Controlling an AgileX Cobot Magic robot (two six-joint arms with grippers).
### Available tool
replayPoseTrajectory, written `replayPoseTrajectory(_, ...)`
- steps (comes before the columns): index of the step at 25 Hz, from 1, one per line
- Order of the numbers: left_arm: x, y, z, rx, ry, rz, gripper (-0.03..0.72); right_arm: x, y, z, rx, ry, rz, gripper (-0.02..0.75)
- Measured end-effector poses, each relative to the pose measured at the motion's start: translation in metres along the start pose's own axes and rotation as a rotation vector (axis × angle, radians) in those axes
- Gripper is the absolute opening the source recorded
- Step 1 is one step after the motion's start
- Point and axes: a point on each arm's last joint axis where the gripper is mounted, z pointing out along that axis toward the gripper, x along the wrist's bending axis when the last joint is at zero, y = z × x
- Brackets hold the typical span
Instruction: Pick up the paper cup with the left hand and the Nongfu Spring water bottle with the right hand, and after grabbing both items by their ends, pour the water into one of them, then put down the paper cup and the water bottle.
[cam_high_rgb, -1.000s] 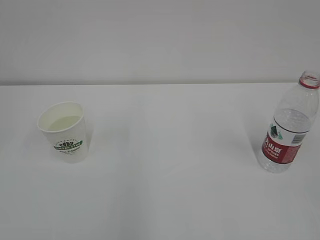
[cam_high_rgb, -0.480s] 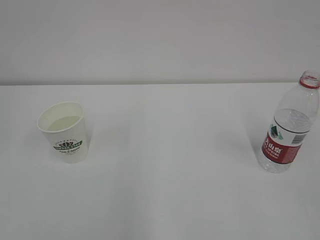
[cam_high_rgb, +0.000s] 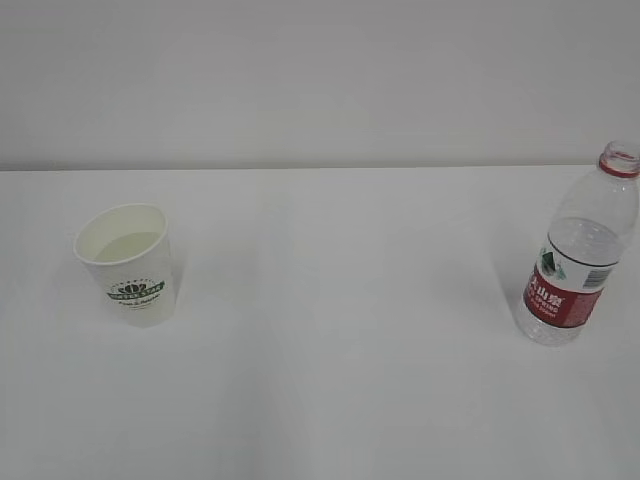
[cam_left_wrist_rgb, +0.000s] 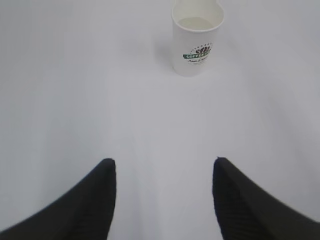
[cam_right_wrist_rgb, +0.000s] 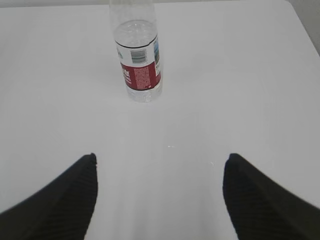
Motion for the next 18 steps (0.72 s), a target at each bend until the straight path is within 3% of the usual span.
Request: replayPoseTrajectory(18,0.0004,0.0023,0.0094,-0.057,-0.002,-0.001,0.442,0.0008,0.0005,0.0066,-0.027,0.007,0.005,0.587)
